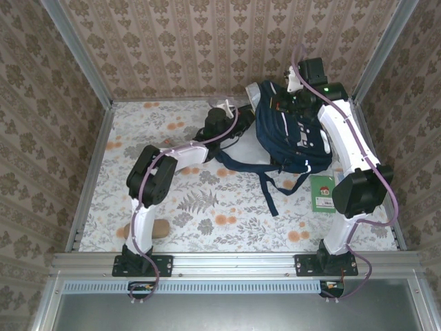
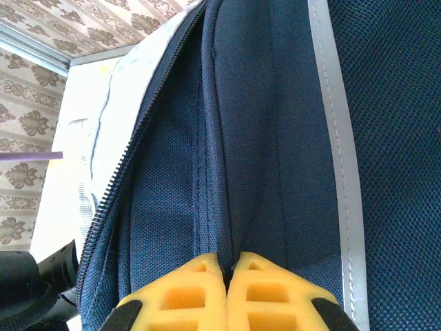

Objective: Pack the student bag

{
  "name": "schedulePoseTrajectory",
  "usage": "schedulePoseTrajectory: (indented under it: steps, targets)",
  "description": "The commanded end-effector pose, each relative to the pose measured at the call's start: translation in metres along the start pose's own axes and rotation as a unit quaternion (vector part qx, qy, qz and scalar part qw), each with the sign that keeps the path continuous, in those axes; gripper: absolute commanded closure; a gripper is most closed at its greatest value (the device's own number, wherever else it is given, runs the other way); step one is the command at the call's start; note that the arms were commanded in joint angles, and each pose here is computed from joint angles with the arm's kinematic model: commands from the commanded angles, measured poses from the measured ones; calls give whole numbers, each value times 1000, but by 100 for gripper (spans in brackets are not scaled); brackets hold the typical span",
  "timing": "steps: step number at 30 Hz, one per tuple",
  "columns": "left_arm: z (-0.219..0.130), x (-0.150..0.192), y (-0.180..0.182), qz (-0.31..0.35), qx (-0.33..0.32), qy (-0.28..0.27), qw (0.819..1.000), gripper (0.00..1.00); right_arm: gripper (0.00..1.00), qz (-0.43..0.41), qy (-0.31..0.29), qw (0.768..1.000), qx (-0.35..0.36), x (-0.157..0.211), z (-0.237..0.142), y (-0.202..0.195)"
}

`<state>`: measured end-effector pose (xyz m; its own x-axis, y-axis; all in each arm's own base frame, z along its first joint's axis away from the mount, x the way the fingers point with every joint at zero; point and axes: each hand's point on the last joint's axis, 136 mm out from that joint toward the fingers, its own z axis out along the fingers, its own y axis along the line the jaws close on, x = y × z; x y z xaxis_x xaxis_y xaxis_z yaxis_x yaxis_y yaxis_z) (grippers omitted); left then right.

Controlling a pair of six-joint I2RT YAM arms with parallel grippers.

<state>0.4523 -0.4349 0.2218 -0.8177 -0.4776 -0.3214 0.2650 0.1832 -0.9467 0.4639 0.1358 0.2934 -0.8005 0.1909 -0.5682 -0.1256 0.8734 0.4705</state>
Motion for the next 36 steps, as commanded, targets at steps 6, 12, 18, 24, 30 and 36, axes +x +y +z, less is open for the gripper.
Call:
schedulePoseTrajectory:
  steps: [6, 12, 18, 24, 30, 36]
  targets:
    - [27, 36, 30, -3, -21, 48, 999, 100, 100, -33, -71, 995, -67, -31, -37, 41]
    - [47, 65, 81, -3, -86, 79, 993, 100, 100, -34, -66, 995, -72, -28, -35, 45]
    - [57, 83, 100, 40, -156, 109, 981, 81, 100, -36, -61, 995, -72, -25, -34, 47]
    - [41, 70, 99, 48, -177, 93, 979, 50, 100, -40, -60, 995, -68, -23, -36, 47]
    - [11, 43, 83, 57, -186, 66, 979, 35, 99, -43, -53, 996, -49, -18, -30, 37]
    - [-38, 19, 73, 69, -227, 46, 970, 31, 87, -47, -49, 997, -26, -14, -21, 24]
